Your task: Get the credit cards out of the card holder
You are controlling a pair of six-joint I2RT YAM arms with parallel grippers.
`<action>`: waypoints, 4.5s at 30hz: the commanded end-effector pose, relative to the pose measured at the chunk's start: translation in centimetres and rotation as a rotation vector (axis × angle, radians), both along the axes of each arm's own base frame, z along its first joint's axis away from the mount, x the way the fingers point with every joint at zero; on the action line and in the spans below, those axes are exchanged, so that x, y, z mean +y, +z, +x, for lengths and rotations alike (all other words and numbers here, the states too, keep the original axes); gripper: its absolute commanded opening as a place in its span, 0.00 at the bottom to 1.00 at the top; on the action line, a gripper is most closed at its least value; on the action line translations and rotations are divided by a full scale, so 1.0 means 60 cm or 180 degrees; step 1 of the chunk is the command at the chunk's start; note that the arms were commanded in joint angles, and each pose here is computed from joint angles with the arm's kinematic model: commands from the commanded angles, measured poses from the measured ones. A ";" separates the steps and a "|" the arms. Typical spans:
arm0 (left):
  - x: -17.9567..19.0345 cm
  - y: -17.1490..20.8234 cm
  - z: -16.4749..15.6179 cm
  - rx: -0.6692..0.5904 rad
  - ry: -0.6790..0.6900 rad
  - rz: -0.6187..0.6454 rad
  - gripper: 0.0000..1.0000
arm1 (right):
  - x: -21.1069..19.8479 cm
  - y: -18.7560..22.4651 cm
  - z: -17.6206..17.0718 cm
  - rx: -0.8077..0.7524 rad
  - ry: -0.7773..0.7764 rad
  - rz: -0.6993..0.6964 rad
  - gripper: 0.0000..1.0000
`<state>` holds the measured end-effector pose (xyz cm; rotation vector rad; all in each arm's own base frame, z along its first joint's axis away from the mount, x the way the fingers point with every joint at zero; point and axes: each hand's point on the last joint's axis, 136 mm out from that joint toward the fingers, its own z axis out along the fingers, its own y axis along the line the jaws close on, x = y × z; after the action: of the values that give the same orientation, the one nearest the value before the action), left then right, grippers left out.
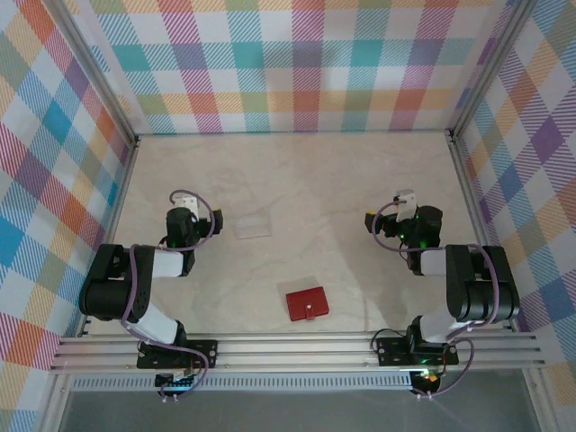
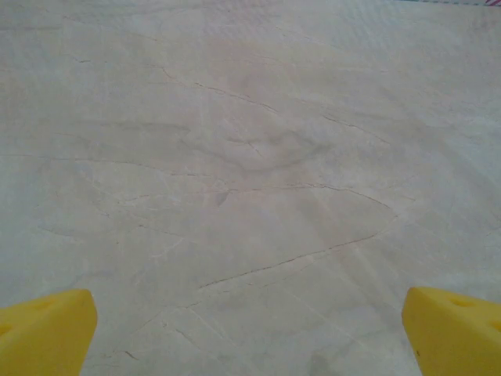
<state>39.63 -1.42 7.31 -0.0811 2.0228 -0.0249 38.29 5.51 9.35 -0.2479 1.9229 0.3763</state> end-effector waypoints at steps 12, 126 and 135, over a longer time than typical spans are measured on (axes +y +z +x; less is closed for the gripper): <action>-0.001 0.007 0.004 -0.0076 -0.0032 0.0022 1.00 | 0.004 0.010 -0.001 -0.0126 0.0076 -0.0015 1.00; -0.166 -0.008 0.013 0.2513 0.0108 -0.0367 0.17 | 0.105 0.132 -0.100 0.1933 -0.0140 0.0668 0.90; -0.172 -0.003 0.016 0.2486 0.0147 -0.0439 0.06 | 0.106 0.143 -0.105 0.1870 -0.0145 0.0650 0.90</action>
<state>40.40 -11.61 7.33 -0.2391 2.7828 -0.1061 31.97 11.72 16.00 0.0751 2.4781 0.6659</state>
